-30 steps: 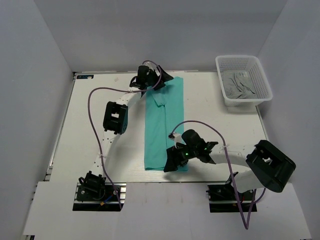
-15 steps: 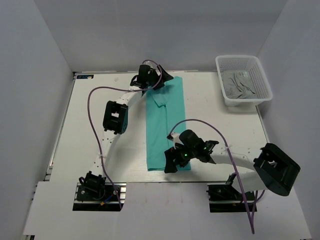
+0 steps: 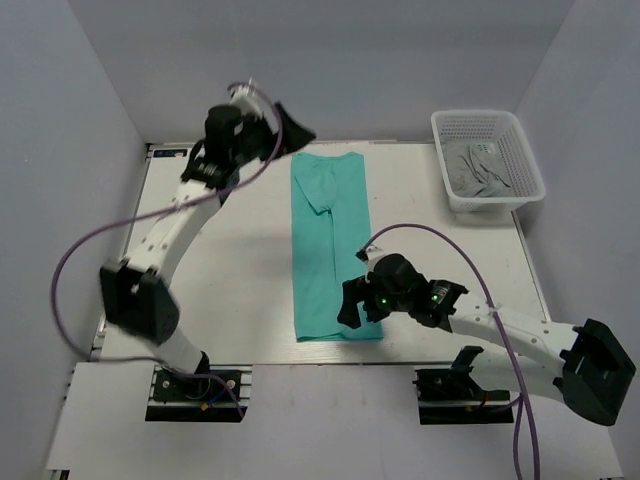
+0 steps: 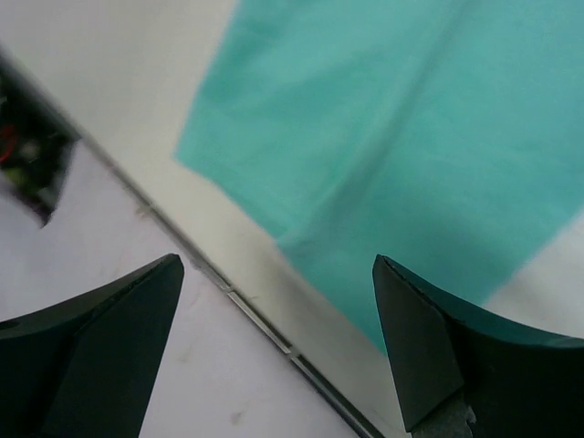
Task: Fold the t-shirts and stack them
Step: Rotate the tshirt 90 degrees, then grab the bottom of the folded rectangular tshirt with both arms
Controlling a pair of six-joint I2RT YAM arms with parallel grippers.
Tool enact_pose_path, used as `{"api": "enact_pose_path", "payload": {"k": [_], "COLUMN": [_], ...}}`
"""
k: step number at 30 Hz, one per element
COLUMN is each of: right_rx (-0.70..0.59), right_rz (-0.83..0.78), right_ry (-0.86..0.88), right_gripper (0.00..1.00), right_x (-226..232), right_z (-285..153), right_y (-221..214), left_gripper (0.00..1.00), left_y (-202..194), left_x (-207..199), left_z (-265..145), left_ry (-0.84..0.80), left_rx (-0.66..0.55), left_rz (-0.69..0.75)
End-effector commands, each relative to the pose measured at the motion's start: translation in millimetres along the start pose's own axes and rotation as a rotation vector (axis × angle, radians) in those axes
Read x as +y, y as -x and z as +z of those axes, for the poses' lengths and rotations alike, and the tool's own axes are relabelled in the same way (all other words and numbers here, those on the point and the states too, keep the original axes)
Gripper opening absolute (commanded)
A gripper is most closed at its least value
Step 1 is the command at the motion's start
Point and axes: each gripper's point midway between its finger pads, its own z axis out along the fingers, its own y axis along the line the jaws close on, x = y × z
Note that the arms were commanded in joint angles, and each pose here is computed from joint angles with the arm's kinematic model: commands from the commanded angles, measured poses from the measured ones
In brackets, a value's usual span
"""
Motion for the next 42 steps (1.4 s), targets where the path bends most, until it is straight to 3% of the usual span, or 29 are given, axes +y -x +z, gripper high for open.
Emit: {"api": "enact_pose_path", "payload": {"k": [1,2,3,9,11,16,20,29,34,42], "right_rx": [0.006,0.005,0.024,0.061,0.077,0.083,0.104,0.108,0.111,0.155], "right_rz": [0.107,0.125,0.125,0.177,0.216,0.283,0.349,0.439,0.455,0.471], "right_ry": [-0.297,-0.318,-0.336,-0.358,-0.365,-0.347,-0.332,-0.308,-0.312,-0.313], "right_gripper": [0.9,0.9,0.9,0.9,0.9,0.9,0.9,0.9,0.9,0.82], "right_x": [-52.2,-54.4,-57.9,-64.5,-65.2,-64.1,-63.5,-64.2,-67.9,-69.7], "right_z": [-0.6,-0.1,1.4,-4.7,-6.0,-11.2,-9.4,-2.7,0.0,3.4], "right_y": [-8.6,-7.7,-12.1,-30.2,-35.8,-47.6,-61.9,-75.6,-82.0,-89.9], "left_gripper": [1.0,1.0,1.0,1.0,1.0,1.0,1.0,1.0,0.91,0.7], "left_y": [-108.6,-124.1,-169.7,-248.7,-265.6,-339.9,-376.3,-409.9,-421.9,-430.0], "left_x": [33.1,36.5,58.3,56.1,53.8,60.3,60.1,68.6,82.1,101.3], "left_z": [-56.4,-71.9,-90.9,-186.9,-211.1,-251.7,-262.9,-263.3,-253.3,-247.7], "left_ry": [0.064,0.066,0.125,0.199,0.191,0.162,0.14,0.223,0.306,0.405], "left_rx": [0.183,0.18,0.251,0.419,0.439,0.659,0.761,0.874,0.915,0.933], "left_rz": [-0.083,-0.126,-0.169,-0.22,-0.241,-0.328,-0.376,-0.317,-0.245,-0.189]}}
